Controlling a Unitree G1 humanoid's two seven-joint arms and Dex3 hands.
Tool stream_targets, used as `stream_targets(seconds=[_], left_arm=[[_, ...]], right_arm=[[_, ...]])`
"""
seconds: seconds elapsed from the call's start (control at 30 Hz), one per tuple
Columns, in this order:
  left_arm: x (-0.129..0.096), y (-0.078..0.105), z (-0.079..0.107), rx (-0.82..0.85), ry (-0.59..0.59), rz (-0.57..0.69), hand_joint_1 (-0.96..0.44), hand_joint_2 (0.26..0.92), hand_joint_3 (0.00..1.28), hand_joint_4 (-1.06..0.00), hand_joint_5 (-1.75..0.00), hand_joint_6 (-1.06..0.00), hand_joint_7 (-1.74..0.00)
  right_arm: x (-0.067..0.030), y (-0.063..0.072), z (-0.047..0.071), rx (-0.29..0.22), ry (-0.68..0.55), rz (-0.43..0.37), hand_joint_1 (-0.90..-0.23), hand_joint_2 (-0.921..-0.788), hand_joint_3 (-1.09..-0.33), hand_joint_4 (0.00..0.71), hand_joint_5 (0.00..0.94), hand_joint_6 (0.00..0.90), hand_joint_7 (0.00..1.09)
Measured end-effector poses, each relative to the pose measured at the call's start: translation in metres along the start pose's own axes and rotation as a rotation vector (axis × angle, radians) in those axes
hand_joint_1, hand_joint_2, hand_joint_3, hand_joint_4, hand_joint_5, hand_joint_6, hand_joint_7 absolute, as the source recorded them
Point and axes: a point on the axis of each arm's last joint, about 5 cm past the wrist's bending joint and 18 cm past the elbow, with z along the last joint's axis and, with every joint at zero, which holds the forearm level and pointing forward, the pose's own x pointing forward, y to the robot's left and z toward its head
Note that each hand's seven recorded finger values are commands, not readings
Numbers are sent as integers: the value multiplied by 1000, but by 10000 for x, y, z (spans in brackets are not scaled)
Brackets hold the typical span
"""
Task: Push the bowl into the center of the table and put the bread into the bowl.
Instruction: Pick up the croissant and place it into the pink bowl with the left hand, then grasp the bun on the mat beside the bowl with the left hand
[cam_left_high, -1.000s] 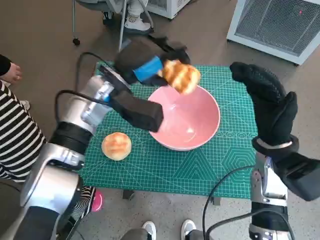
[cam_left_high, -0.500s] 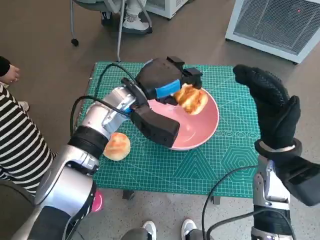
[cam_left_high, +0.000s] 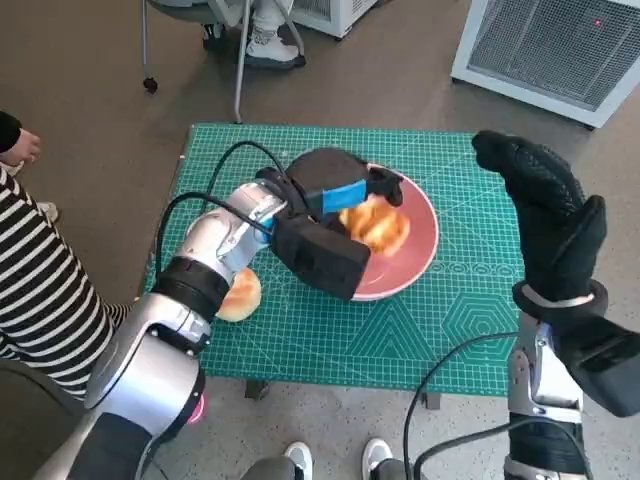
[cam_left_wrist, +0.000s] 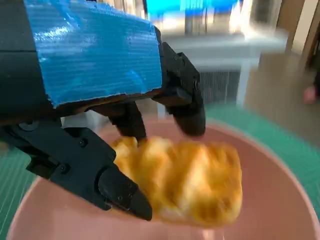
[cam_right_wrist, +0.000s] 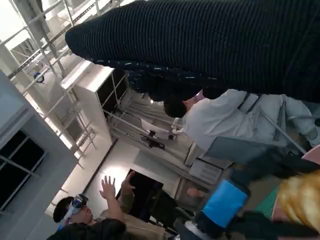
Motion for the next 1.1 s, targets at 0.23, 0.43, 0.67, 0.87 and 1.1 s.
stream_targets(seconds=[0.23,0.43,0.67,0.87,1.1], left_arm=[[-144,179,-69,-82,-37,-45,-269,758,3,-49,-3,-105,-12],[-384,308,-137,-66,-94,58,-266,755,1,-51,-3,-120,-15],[-793,412,-205,-45,-161,175,-261,761,6,-64,-5,-156,-24],[-1160,461,-245,-8,-172,256,-330,763,5,-87,-13,-183,-30],[-1550,465,-338,41,-107,282,-452,808,24,-69,-1,-170,-21]], right_arm=[[-9,-1,-1,-1,2,-3,-757,-921,-702,177,0,59,482],[-16,1,0,-2,4,-6,-757,-921,-702,174,0,59,483],[-16,5,3,-1,2,-5,-757,-921,-703,174,1,57,482],[-18,9,3,1,2,-3,-755,-921,-704,172,0,53,482],[-29,3,-1,3,5,-5,-756,-921,-704,173,0,53,484]])
